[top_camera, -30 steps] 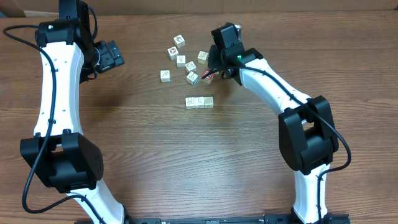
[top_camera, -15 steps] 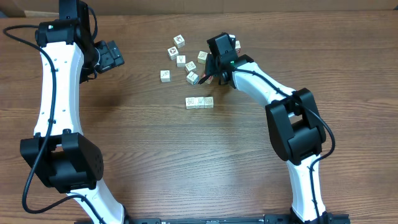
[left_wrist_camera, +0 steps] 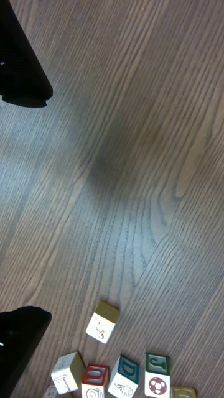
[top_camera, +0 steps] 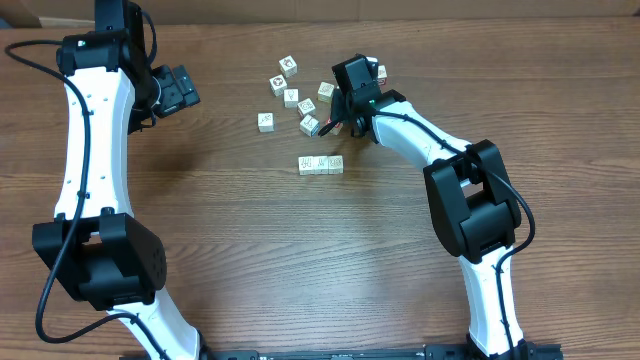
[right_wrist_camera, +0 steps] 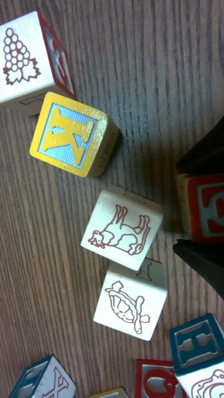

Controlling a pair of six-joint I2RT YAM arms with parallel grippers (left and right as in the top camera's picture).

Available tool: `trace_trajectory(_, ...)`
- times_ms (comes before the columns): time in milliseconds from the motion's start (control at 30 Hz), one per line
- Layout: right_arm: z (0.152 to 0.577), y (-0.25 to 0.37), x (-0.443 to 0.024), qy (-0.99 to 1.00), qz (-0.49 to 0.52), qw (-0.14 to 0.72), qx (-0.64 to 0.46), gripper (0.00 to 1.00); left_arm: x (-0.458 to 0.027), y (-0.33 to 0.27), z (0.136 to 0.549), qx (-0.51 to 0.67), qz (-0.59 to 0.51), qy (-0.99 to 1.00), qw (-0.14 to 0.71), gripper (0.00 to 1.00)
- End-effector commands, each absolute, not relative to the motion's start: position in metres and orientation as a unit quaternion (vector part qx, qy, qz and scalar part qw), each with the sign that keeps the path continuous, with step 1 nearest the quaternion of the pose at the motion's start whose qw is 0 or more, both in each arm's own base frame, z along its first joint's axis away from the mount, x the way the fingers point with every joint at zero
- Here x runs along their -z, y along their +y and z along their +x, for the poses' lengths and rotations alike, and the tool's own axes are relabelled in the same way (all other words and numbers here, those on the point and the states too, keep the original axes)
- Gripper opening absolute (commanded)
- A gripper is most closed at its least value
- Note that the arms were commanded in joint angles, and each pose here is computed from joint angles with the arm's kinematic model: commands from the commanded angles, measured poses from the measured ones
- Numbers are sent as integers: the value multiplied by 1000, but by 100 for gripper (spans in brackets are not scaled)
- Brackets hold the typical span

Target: Form a horizontal line

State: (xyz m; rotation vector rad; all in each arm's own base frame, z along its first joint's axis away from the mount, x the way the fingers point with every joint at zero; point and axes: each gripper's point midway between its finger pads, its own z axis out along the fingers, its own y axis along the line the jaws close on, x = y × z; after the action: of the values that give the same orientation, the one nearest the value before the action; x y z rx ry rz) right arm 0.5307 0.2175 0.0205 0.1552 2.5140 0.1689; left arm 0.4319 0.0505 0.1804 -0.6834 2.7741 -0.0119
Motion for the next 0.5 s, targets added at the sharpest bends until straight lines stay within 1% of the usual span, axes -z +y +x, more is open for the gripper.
trace_trajectory(0,529,215,-16,950,58,302,-54,30,-184,44,434,9,-233,961,148,100)
trace_trajectory(133,529,214,-22,950,58,303,-54,31,-184,44,434,9,-233,961,148,100)
trace_trajectory(267,527,206,-43,948,64,306,-54,31,-184,44,434,9,-233,961,148,100)
trace_trajectory(467,512,188,-65,955,72,285,-40,27,-184,44,434,9,-233,961,148,100)
